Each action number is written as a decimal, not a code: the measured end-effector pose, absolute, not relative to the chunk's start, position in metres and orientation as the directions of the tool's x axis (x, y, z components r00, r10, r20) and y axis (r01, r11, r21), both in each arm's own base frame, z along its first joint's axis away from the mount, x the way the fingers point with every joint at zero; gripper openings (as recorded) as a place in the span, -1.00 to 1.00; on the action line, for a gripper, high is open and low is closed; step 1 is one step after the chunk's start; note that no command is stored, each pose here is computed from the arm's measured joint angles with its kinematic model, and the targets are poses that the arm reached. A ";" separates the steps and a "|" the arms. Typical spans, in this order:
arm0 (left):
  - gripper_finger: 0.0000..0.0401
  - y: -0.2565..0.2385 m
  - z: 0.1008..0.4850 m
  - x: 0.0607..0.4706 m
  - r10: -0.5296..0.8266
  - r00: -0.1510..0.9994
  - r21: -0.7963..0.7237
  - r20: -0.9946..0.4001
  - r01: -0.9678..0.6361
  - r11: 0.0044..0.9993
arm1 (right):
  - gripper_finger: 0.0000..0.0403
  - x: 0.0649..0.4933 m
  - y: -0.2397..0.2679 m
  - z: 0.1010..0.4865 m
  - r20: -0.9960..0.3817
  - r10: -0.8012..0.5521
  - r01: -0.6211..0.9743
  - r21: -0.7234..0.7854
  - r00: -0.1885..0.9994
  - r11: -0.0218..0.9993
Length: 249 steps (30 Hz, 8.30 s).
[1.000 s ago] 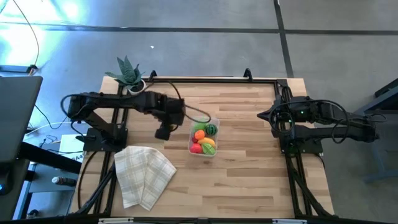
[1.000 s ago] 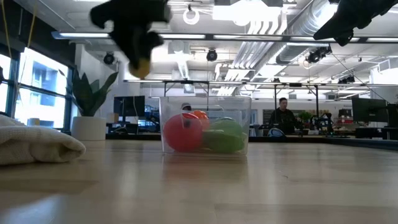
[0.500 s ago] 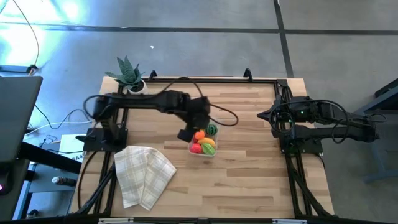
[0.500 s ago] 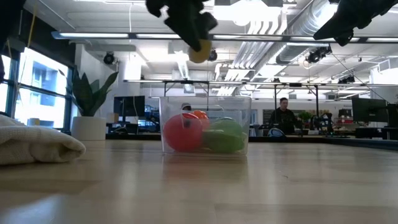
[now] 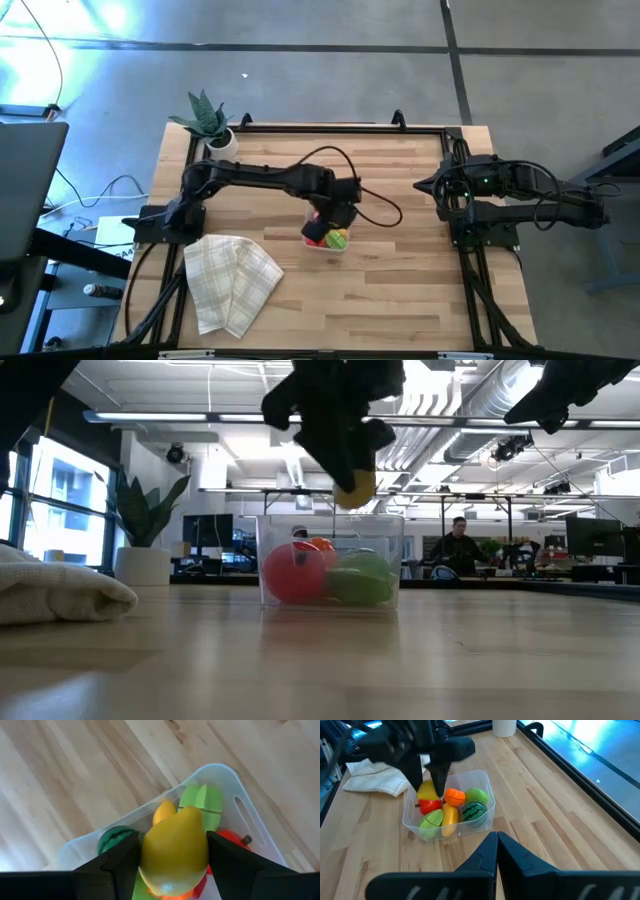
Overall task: Pick and placing Produce into tupperware
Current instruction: Put the lemon into the transparent bin, then return to Home Position
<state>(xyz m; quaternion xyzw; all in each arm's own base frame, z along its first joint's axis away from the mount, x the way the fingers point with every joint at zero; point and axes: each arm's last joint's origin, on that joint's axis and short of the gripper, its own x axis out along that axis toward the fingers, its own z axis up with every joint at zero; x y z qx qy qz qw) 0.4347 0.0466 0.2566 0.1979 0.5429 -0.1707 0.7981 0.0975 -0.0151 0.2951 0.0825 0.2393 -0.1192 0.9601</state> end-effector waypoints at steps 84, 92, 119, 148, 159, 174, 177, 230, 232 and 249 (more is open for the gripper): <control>0.24 0.055 0.251 0.462 0.022 0.297 0.189 -0.955 0.546 0.816 | -1.00 0.097 -0.015 0.295 -0.479 -0.189 0.268 0.101 0.857 0.958; 0.24 0.058 0.316 0.432 0.047 0.282 0.184 -0.958 0.482 0.856 | -1.00 0.097 -0.015 0.295 -0.479 -0.190 0.268 0.101 0.857 0.958; 0.24 0.040 0.343 0.193 0.276 0.776 0.341 -0.567 -0.084 0.936 | -1.00 0.098 -0.015 0.295 -0.480 -0.189 0.268 0.101 0.857 0.958; -0.93 0.019 0.284 0.096 0.216 0.956 0.238 -0.197 -0.167 0.957 | -1.00 0.098 -0.015 0.295 -0.480 -0.189 0.268 0.101 0.857 0.958; -0.94 0.016 0.269 0.069 0.277 0.958 0.188 -0.080 -0.258 0.948 | -1.00 0.098 -0.015 0.295 -0.480 -0.189 0.268 0.101 0.857 0.958; -0.99 0.014 0.246 0.059 0.266 0.963 0.134 -0.032 -0.260 0.956 | -1.00 0.098 -0.015 0.295 -0.480 -0.189 0.268 0.101 0.857 0.958; -0.99 0.014 0.243 0.061 0.266 0.963 0.129 -0.044 -0.258 0.957 | -1.00 0.098 -0.015 0.295 -0.480 -0.189 0.268 0.101 0.857 0.958; -0.97 0.014 0.241 0.061 0.258 0.964 0.241 -0.068 -0.235 0.942 | -1.00 0.011 0.001 0.342 0.486 -0.021 -0.071 0.170 0.874 0.983; -0.97 0.014 0.241 0.061 0.258 0.963 0.241 -0.074 -0.234 0.942 | -1.00 0.025 0.000 0.337 0.504 -0.010 -0.094 0.182 0.863 0.979; -0.97 0.014 0.240 0.063 0.266 0.960 0.243 -0.091 -0.237 0.941 | -1.00 0.081 -0.009 0.223 0.556 -0.027 -0.230 0.387 0.831 0.893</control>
